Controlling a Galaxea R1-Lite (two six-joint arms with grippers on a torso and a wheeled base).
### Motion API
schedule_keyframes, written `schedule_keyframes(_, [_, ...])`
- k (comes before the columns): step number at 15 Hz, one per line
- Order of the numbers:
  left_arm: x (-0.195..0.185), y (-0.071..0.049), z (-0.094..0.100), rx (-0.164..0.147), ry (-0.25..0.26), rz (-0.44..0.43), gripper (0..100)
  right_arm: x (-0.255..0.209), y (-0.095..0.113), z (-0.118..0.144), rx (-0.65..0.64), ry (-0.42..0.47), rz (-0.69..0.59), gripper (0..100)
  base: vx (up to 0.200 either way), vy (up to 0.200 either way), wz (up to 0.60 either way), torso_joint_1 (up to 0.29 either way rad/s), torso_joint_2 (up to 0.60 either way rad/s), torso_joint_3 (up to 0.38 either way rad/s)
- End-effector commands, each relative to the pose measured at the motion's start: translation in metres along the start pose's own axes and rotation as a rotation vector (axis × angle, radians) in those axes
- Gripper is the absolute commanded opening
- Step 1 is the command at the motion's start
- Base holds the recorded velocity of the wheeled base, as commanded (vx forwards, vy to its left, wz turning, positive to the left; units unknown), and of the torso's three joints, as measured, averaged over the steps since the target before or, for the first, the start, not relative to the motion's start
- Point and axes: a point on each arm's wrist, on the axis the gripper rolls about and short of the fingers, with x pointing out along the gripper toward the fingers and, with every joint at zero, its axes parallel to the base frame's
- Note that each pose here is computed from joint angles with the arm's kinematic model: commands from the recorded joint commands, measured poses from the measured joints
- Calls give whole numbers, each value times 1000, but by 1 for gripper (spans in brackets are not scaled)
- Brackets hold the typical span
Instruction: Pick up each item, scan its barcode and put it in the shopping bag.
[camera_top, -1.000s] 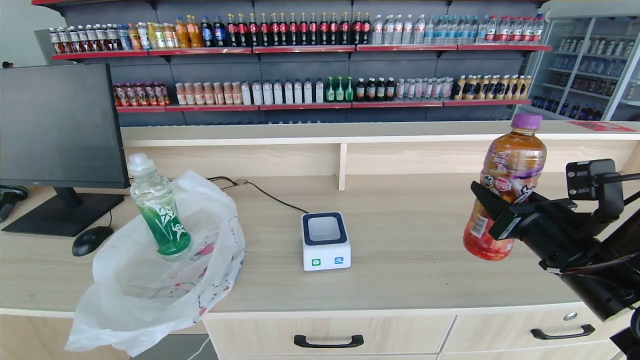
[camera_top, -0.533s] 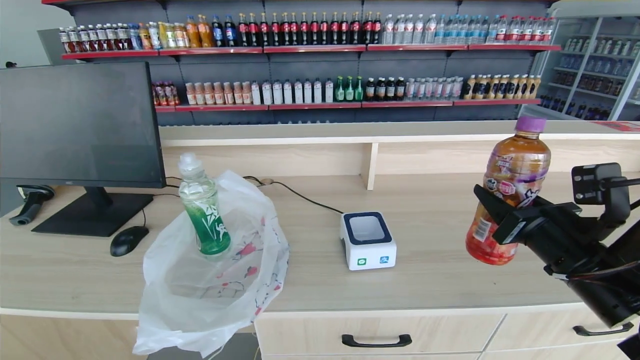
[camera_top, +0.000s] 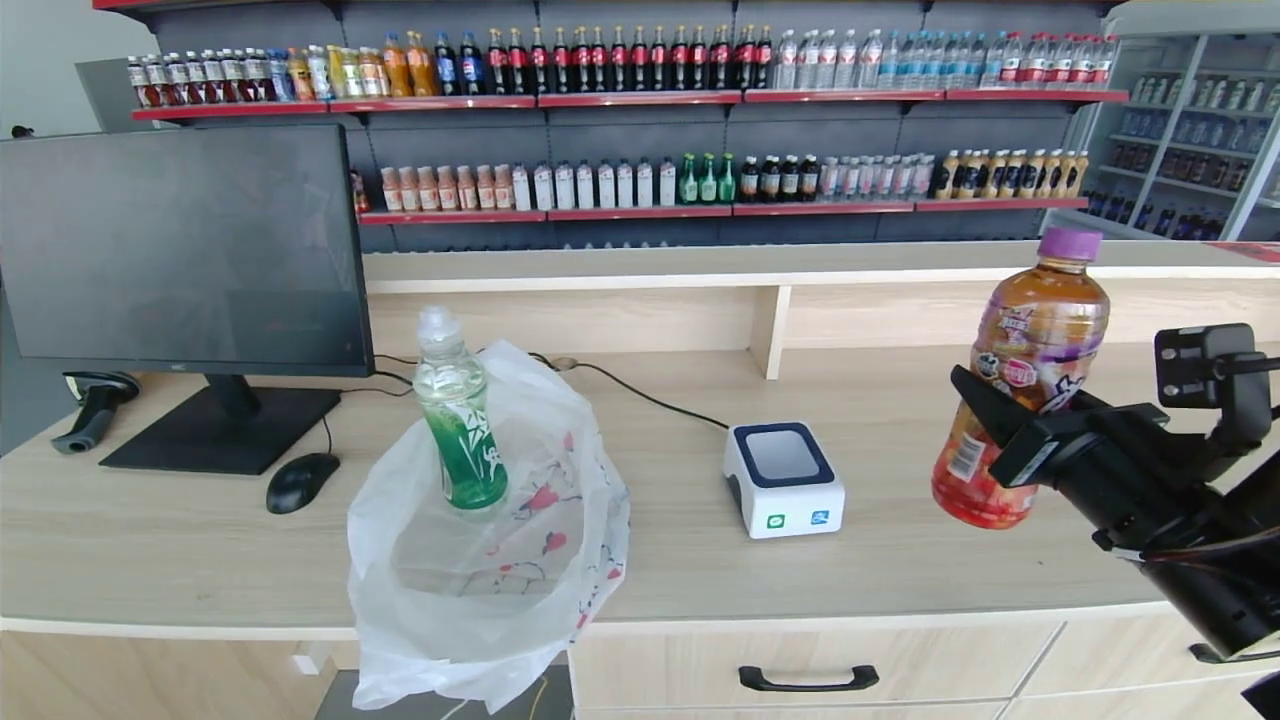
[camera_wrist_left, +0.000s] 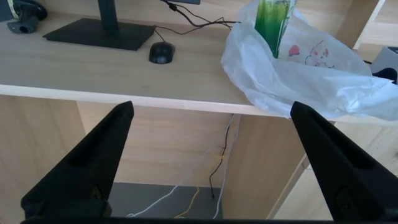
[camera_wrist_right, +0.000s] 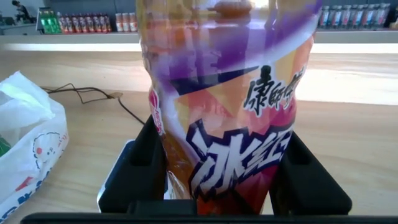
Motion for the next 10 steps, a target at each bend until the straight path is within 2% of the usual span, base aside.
schedule_keyframes(1, [0, 0, 0, -1, -1, 0, 100, -1, 0, 1, 3, -2, 2, 0, 0, 0, 0, 0, 0, 0])
schedule_keyframes(4, [0, 0, 0, -1, -1, 0, 100, -2, 0, 4, 15, -13, 2, 0, 200, 0, 0, -1, 2, 1])
schedule_keyframes(8, [0, 0, -1, 3, 7, 1, 100, -5, 8, 6, 23, -21, 38, 0, 0, 0, 0, 0, 0, 0])
schedule_keyframes(10, [0, 0, -1, 3, 7, 1, 100, -5, 21, 8, 40, -30, 92, 0, 0, 0, 0, 0, 0, 0])
